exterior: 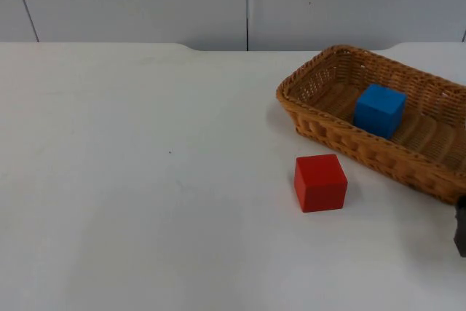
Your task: Place all geometric objects except the red cube into the basket.
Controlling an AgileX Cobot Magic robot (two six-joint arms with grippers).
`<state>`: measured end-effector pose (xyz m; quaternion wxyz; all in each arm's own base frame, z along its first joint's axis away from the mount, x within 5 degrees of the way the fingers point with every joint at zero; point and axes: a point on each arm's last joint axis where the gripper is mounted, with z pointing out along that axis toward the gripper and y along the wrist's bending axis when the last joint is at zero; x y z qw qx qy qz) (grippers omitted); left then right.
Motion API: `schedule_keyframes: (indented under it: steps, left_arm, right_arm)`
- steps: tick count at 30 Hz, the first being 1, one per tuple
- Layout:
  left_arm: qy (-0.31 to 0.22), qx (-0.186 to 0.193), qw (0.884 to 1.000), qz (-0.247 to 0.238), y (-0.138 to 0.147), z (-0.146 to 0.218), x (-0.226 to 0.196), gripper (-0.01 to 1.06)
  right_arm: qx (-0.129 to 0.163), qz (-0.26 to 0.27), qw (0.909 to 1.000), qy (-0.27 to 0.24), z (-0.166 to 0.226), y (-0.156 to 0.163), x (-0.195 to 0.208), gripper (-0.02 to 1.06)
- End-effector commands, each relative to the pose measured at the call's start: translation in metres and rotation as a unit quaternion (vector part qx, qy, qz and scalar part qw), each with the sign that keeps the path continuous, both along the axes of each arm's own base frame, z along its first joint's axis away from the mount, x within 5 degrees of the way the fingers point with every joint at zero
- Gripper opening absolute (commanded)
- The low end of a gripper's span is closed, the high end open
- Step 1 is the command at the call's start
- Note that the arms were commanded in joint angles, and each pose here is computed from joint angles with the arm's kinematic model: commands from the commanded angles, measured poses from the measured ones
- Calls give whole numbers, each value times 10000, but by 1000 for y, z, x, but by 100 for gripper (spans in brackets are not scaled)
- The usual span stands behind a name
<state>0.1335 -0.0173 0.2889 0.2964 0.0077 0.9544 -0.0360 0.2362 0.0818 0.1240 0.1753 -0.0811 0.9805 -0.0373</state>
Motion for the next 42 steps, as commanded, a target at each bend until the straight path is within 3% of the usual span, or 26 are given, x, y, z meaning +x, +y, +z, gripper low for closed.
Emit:
schedule_keyframes:
  steps: [1,11,17,19,21,24,25,29,33,38,42]
  left_arm:
    - [-69,-10,10000,17,0,1,0,105]
    - [-69,-10,10000,17,0,1,0,105]
    - [-56,-7,10000,16,0,1,0,105]
    - [-42,-5,10000,16,1,0,-1,105]
    - [-10,-1,10000,16,1,0,-1,105]
    - [145,18,9999,16,1,-2,-4,105]
    - [145,18,9999,16,1,-2,-4,105]
    - [136,147,9998,13,3,-2,-3,105]
    - [125,325,9994,9,5,-2,-3,105]
    - [115,496,9987,5,8,-1,-3,105]
    - [115,496,9987,5,8,-1,-3,105]
  right_arm:
    - [152,187,9996,-126,-6,1,5,104]
    - [172,383,9990,140,-33,5,8,104]
    - [177,388,9989,176,-36,5,8,95]
    - [150,362,9991,177,-36,5,8,82]
    - [145,314,9992,192,-36,4,8,77]
    - [50,323,9992,214,-36,3,7,39]
    - [50,323,9992,214,-36,3,7,39]
    - [73,331,9992,198,-36,3,8,0]
    - [76,320,9993,185,-33,6,6,0]
    - [-137,545,9984,83,-17,13,-1,0]
    - [-303,720,9967,-232,19,22,-15,0]
